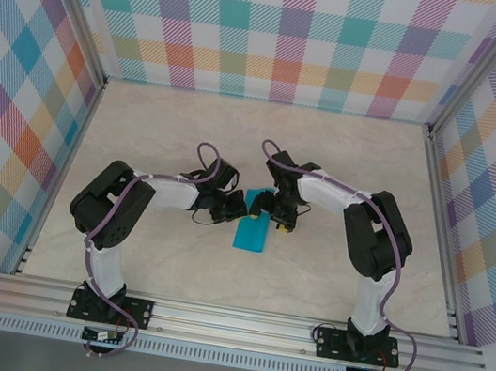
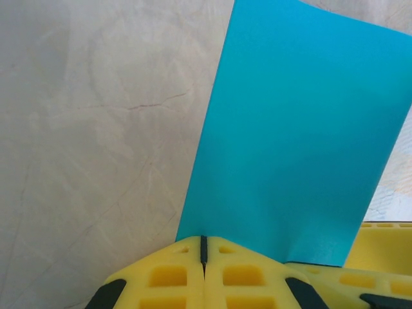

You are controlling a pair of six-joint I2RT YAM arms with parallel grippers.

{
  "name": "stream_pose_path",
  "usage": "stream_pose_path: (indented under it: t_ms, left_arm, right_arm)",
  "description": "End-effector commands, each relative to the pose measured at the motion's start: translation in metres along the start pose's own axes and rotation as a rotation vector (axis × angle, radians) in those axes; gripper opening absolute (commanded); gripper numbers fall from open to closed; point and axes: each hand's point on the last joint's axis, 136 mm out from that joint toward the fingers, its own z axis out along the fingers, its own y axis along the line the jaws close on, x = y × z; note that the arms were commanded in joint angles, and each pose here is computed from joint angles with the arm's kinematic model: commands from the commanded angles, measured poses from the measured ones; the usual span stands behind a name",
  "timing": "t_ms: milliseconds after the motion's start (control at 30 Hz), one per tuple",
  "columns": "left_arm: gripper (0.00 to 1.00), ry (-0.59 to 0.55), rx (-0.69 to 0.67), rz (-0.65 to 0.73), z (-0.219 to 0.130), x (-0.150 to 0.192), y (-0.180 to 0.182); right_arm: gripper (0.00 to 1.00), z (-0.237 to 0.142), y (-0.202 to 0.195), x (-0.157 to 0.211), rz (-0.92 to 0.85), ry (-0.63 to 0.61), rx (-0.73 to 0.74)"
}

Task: Fold a paper plane with a square sheet of paper (pick it up from the middle)
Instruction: Fold the square sheet of paper in half at the center of the table.

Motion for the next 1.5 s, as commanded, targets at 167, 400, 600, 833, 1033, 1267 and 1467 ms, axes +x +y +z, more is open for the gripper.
stream_pose_path:
  t_ms: [167, 400, 600, 833, 1033, 1267, 1467]
  left_arm:
    - [0.0, 0.012, -0.097, -0.012, 0.007, 0.005, 0.026]
    - [0.0, 0.014, -0.011, 0.023, 0.001, 0.0, 0.0]
    - [0.06, -0.083, 0.033, 0.1, -0.043, -0.017, -0.038]
    - [0.11, -0.214, -0.057, 0.09, -0.079, -0.027, -0.025]
    - [0.12, -0.206, -0.051, 0.078, -0.077, -0.021, -0.02]
    - [0.1, -0.158, -0.02, 0.079, -0.067, -0.016, -0.023]
    - [0.09, -0.13, -0.013, 0.082, -0.06, -0.013, -0.023]
  right_arm:
    - [0.71, -0.007, -0.019, 0.009, -0.008, 0.01, 0.045]
    - [0.67, 0.003, -0.019, 0.011, -0.009, 0.043, 0.047]
    - [0.68, 0.01, -0.026, 0.012, 0.015, 0.055, 0.081]
    - [0.69, 0.012, -0.031, 0.01, 0.028, 0.05, 0.112]
    - [0.7, 0.013, -0.032, 0.01, 0.029, 0.056, 0.124]
    - [0.68, 0.016, -0.039, 0.011, 0.034, 0.062, 0.152]
    - [0.68, 0.015, -0.041, 0.01, 0.03, 0.055, 0.167]
